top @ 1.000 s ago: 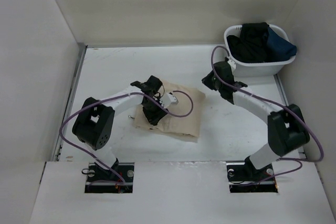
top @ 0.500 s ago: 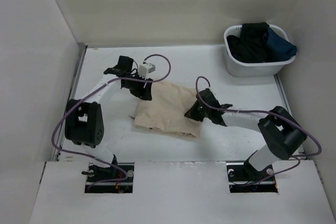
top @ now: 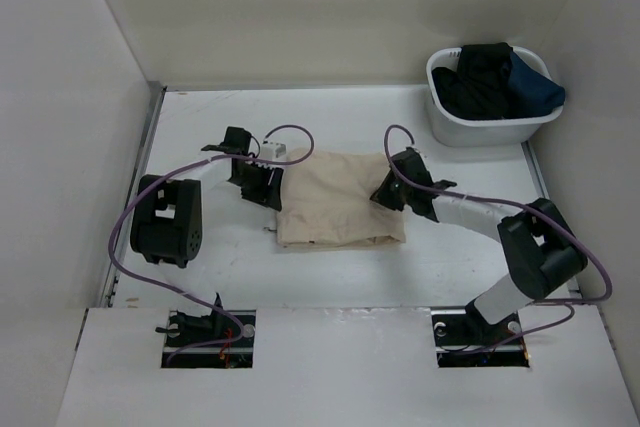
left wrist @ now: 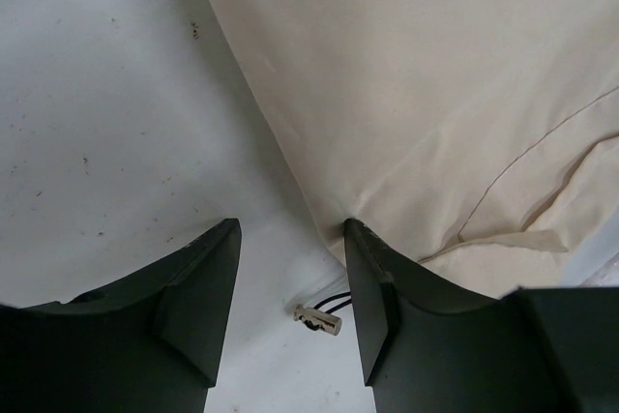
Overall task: Fold and stack the trousers
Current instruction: Fold the trousers
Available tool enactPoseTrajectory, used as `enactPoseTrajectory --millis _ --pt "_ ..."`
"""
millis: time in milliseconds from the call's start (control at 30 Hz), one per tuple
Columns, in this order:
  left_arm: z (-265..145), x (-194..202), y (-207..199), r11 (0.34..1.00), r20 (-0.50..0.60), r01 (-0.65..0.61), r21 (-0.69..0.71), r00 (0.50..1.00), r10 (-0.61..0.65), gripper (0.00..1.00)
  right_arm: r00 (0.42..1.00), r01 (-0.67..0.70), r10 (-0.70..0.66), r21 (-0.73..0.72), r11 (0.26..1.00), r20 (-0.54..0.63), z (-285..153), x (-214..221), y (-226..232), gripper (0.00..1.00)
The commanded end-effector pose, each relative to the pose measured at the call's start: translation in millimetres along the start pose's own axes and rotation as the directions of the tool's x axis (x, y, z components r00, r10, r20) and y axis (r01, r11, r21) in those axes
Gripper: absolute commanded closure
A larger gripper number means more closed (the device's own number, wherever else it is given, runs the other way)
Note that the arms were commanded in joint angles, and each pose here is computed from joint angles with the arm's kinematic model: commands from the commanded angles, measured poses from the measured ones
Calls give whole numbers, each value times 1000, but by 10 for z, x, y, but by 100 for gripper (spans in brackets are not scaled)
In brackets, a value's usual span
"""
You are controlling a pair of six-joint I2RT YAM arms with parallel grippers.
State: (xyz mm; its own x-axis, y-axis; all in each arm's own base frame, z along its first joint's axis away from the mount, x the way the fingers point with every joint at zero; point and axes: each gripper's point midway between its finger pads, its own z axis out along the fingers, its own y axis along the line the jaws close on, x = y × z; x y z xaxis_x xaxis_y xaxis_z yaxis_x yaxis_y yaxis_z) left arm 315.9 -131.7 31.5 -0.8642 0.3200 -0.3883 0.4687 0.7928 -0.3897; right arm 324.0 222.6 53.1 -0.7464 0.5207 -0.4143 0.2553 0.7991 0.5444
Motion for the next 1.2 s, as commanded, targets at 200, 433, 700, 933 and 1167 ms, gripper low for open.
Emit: enactPoseTrajectory --millis 200,433,700,933,1167 --pt "-372 -201 -149 998 94 -65 -10 993 65 55 976 150 -128 -122 981 175 -710 -547 265 77" --pt "-947 -476 -326 988 221 -134 -72 964 147 53 979 117 -114 -8 993 170 -1138 -609 -226 55" --pt "-2128 -664 338 943 511 98 -317 855 83 45 955 -47 -40 282 958 293 -1824 -1176 -1416 0" --pt "-2454 -303 961 846 594 358 -394 802 -63 45 937 -101 -54 415 904 345 -2142 -1473 -1764 0" --pt "-2516 -343 875 851 603 339 -402 797 -33 44 940 -130 -15 397 908 342 -2173 -1459 -1778 0"
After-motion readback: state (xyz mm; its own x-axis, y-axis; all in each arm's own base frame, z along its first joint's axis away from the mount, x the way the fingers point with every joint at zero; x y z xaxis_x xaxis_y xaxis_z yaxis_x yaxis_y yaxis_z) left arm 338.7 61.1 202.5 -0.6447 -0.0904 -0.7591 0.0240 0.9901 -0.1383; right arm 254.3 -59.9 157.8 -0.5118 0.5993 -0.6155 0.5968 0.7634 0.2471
